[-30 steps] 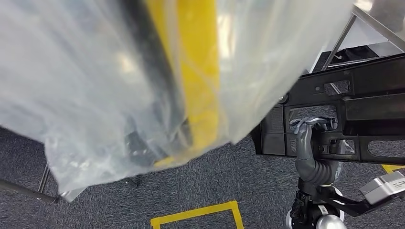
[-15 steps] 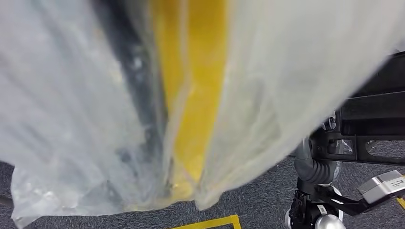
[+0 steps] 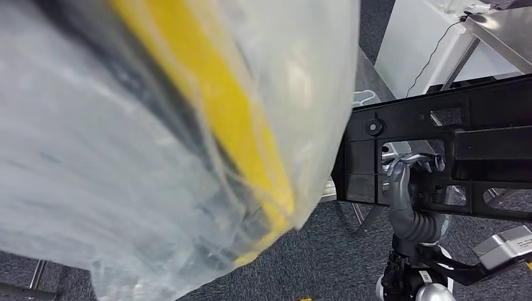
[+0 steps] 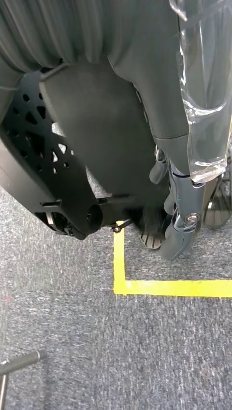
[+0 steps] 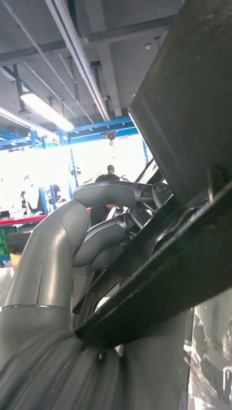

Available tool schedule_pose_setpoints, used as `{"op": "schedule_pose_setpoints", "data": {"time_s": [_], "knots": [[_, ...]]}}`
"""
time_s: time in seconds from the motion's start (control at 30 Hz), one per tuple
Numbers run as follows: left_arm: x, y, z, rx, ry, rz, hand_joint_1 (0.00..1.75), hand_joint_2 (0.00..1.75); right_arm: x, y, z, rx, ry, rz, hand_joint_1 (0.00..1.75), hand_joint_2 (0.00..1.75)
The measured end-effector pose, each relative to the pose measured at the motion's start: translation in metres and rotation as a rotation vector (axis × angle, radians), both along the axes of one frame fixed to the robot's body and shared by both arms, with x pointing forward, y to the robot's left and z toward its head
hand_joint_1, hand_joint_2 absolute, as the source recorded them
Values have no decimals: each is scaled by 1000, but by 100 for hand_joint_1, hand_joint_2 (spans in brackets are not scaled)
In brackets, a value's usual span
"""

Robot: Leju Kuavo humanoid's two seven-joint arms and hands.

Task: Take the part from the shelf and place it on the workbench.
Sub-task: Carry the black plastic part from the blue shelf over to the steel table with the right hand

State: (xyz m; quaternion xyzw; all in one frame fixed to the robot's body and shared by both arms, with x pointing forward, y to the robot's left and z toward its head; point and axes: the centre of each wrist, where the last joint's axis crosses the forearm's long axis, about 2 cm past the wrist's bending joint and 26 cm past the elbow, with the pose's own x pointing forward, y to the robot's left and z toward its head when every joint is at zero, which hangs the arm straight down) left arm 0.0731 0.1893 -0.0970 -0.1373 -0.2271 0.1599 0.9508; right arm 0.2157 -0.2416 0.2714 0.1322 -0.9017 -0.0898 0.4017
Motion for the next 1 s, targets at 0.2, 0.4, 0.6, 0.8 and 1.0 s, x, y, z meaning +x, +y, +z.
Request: {"op": "schedule_pose_setpoints", "data": {"time_s": [0.2, 0.4, 0.6, 0.8, 1.0], "knots": [[0, 0, 0, 1, 9, -8, 0, 175, 3, 0, 5, -23, 2, -11, 175, 175], [5, 1, 1, 0, 2, -29, 0, 175, 14, -2, 26, -166, 15, -38, 175, 175], [7, 1, 1, 1, -13, -56, 0, 175, 25, 5, 40, -336, 8, -31, 175, 175], [13, 0, 2, 0, -34, -86, 0, 175, 33, 6, 46, -394, 44, -42, 175, 175], [14, 1, 2, 2, -29, -105, 0, 175, 46, -4, 48, -427, 116, -57, 175, 175]]}}
